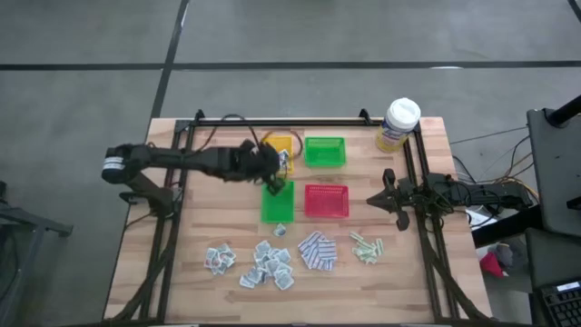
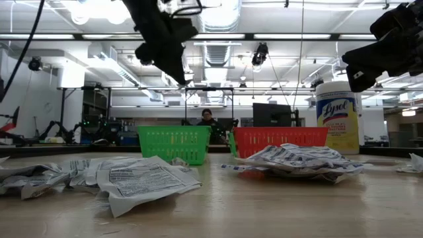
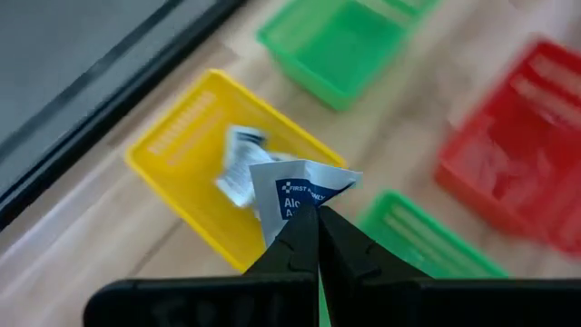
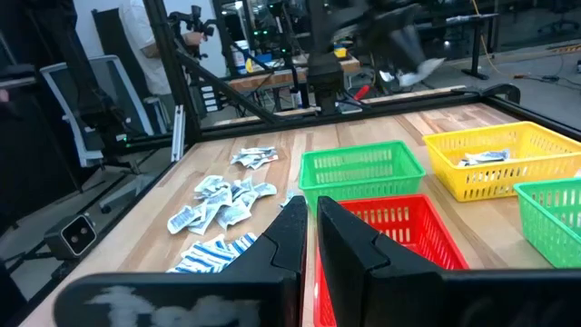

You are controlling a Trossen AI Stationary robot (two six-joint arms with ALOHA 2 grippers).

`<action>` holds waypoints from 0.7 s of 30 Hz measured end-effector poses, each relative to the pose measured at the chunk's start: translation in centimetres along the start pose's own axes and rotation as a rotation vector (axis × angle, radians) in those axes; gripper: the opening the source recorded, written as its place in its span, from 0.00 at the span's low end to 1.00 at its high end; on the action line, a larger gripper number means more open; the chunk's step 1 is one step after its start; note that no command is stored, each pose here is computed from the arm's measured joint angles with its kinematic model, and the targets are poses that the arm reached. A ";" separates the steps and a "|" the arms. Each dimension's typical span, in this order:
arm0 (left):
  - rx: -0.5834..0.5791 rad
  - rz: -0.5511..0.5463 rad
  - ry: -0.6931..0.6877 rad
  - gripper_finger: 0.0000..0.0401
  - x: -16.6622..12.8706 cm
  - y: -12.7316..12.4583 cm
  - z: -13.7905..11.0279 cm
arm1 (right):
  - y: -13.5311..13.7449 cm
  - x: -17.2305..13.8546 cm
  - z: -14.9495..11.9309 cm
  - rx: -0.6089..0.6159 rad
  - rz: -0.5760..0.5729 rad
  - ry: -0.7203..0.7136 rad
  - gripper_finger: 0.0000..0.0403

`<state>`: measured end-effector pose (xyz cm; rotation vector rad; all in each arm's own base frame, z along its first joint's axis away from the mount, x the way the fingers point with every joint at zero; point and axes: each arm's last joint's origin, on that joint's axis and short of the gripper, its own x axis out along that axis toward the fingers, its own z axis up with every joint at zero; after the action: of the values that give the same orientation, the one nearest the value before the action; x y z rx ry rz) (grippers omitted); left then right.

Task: Pick & Place First Aid Supplies
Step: Put the blue alcohol pad into the yellow bin

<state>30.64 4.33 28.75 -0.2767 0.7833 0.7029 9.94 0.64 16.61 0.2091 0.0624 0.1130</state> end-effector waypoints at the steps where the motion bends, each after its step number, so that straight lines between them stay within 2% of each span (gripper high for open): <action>1: -0.039 0.009 -0.003 0.00 0.3 0.5 0.3 | 0.0 0.0 0.0 0.000 0.000 0.000 0.07; 5: -0.159 -0.002 -0.002 0.00 1.2 2.4 1.4 | 0.0 0.0 0.0 0.000 0.000 0.000 0.07; 10: -0.221 -0.023 0.018 0.00 3.9 3.8 2.2 | 0.0 0.0 0.0 0.000 0.000 0.000 0.07; 14: -0.218 -0.031 0.082 0.00 6.9 4.6 2.4 | 0.0 0.0 0.0 0.000 0.000 0.000 0.07; 21: -0.145 -0.046 0.158 0.00 11.0 5.0 3.3 | 0.0 0.0 0.0 0.000 0.000 0.000 0.07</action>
<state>34.58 14.77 23.17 -0.4852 0.8745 0.7016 9.94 0.63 16.60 0.2095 0.0626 0.1125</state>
